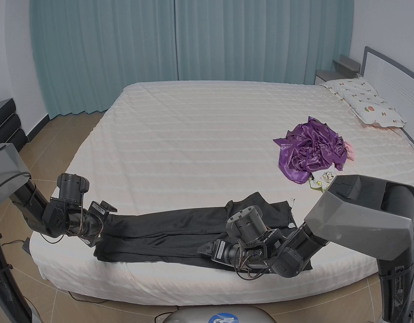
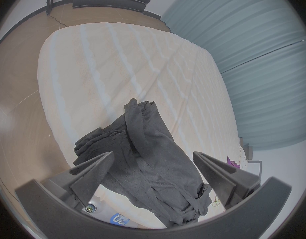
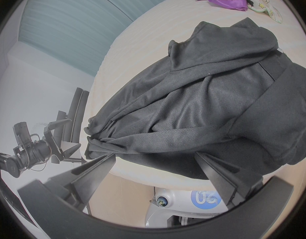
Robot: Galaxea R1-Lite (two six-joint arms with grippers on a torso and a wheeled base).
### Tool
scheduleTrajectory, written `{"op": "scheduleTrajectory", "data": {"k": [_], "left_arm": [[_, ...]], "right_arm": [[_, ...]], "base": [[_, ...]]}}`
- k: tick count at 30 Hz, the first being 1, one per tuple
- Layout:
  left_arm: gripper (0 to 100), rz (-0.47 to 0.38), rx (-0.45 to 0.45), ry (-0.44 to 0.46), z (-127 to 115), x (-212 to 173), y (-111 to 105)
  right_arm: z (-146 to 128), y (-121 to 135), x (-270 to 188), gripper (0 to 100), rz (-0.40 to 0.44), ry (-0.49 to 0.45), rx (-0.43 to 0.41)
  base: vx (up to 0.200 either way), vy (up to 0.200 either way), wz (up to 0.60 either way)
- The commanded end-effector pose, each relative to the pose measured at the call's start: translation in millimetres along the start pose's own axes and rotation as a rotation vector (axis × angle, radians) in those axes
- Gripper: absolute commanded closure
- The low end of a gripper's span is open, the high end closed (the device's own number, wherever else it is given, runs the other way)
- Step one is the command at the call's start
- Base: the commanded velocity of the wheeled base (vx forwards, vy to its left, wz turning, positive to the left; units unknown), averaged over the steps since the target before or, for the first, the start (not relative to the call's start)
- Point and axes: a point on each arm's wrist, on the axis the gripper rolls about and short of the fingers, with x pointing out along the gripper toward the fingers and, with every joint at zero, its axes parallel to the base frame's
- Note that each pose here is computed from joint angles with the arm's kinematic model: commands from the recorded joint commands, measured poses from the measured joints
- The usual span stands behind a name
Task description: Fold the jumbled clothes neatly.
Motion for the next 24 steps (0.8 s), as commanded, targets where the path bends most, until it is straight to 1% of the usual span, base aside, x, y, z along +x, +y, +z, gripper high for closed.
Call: {"op": "scheduleTrajectory", "data": {"k": [1, 4, 7, 8, 9, 12, 15, 20, 22, 24], "left_arm": [[0, 0.004, 0.000, 0.000, 0, 1, 1], [0, 0.004, 0.000, 0.000, 0, 1, 1], [0, 0.005, 0.000, 0.001, 0, 1, 1], [0, 0.008, -0.001, 0.002, -1, 2, 2], [0, 0.009, 0.002, 0.004, -1, 2, 2], [0, 0.010, 0.003, 0.005, -2, 2, 2], [0, 0.010, 0.003, 0.005, -2, 2, 2], [0, 0.008, 0.004, 0.009, -3, 1, 2], [0, 0.006, 0.010, 0.015, -6, 1, 1], [0, 0.001, 0.013, 0.019, -8, 0, -1]], "right_arm": [[9, 0, 4, 0, 0.011, -0.024, 0.012], [19, -2, 10, 0, 0.018, -0.046, 0.027], [23, -3, 15, 0, 0.020, -0.054, 0.034], [29, -5, 19, 0, 0.021, -0.066, 0.045], [36, -6, 21, 0, 0.033, -0.079, 0.059], [43, -5, 25, 0, 0.044, -0.100, 0.065], [52, -6, 26, 0, 0.070, -0.141, 0.074], [52, -5, 25, 0, 0.097, -0.163, 0.070], [45, -8, 21, 0, 0.084, -0.137, 0.065], [44, -9, 21, 0, 0.076, -0.132, 0.064]], "base": [[0.000, 0.000, 0.00], [0.000, 0.000, 0.00], [0.000, 0.000, 0.00], [0.000, 0.000, 0.00], [0.000, 0.000, 0.00], [0.000, 0.000, 0.00], [0.000, 0.000, 0.00], [0.000, 0.000, 0.00], [0.000, 0.000, 0.00], [0.000, 0.000, 0.00]]}}
